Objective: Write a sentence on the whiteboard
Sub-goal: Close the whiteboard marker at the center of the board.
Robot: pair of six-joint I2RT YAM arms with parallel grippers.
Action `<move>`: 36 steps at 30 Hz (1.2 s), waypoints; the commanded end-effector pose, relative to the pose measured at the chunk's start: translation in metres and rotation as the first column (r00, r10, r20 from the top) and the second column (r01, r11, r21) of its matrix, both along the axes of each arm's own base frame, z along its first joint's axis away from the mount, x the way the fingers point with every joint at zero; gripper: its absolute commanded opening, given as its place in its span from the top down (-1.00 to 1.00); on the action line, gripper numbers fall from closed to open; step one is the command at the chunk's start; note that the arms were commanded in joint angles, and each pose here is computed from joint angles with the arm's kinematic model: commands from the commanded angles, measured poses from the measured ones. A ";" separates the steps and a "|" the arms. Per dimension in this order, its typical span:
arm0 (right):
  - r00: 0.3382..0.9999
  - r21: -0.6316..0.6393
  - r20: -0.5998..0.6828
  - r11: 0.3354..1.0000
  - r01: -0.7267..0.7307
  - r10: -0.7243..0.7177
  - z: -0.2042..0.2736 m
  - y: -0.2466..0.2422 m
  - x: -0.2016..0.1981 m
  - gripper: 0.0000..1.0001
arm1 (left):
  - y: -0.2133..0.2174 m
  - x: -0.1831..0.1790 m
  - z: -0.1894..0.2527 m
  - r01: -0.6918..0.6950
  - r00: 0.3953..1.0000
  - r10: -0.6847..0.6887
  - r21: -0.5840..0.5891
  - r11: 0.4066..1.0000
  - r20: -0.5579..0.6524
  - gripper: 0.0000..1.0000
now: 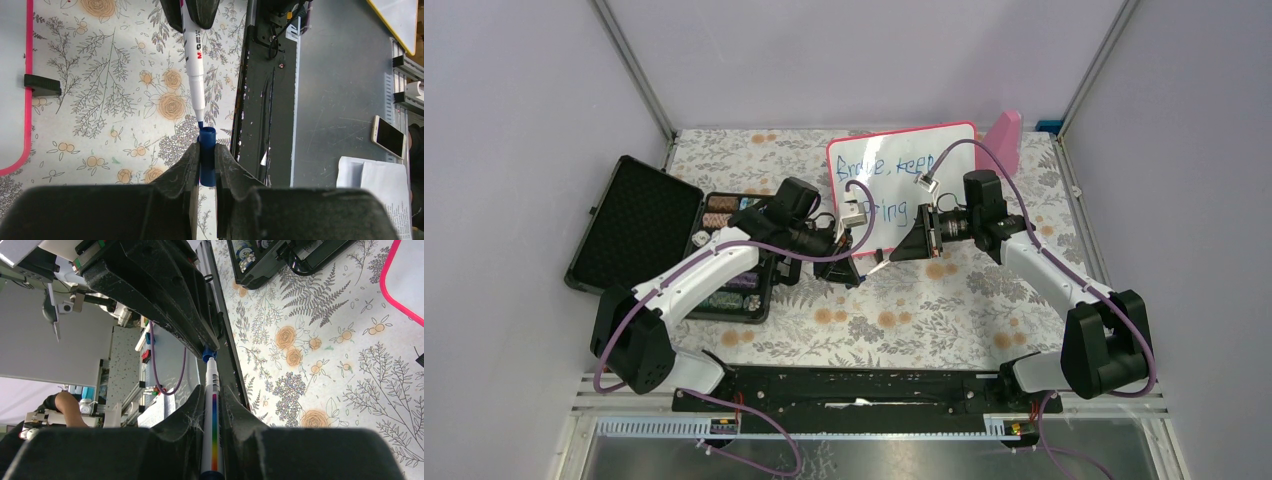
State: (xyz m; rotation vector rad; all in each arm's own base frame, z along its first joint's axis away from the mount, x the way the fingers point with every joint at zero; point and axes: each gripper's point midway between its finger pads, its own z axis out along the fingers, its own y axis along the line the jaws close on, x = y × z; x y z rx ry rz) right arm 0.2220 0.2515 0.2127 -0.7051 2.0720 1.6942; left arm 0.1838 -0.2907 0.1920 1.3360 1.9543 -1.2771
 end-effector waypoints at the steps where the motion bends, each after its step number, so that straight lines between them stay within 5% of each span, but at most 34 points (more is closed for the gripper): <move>1: 0.998 0.027 0.055 0.999 -0.035 0.034 0.015 0.005 -0.002 1.00 | -0.007 0.006 0.021 0.008 0.999 -0.005 -0.062 0.998 0.045 1.00; 36: 0.992 0.055 -0.030 0.991 -0.119 0.121 -0.001 0.030 -0.020 1.00 | -0.034 0.033 0.039 -0.037 0.997 0.043 -0.104 0.994 0.056 1.00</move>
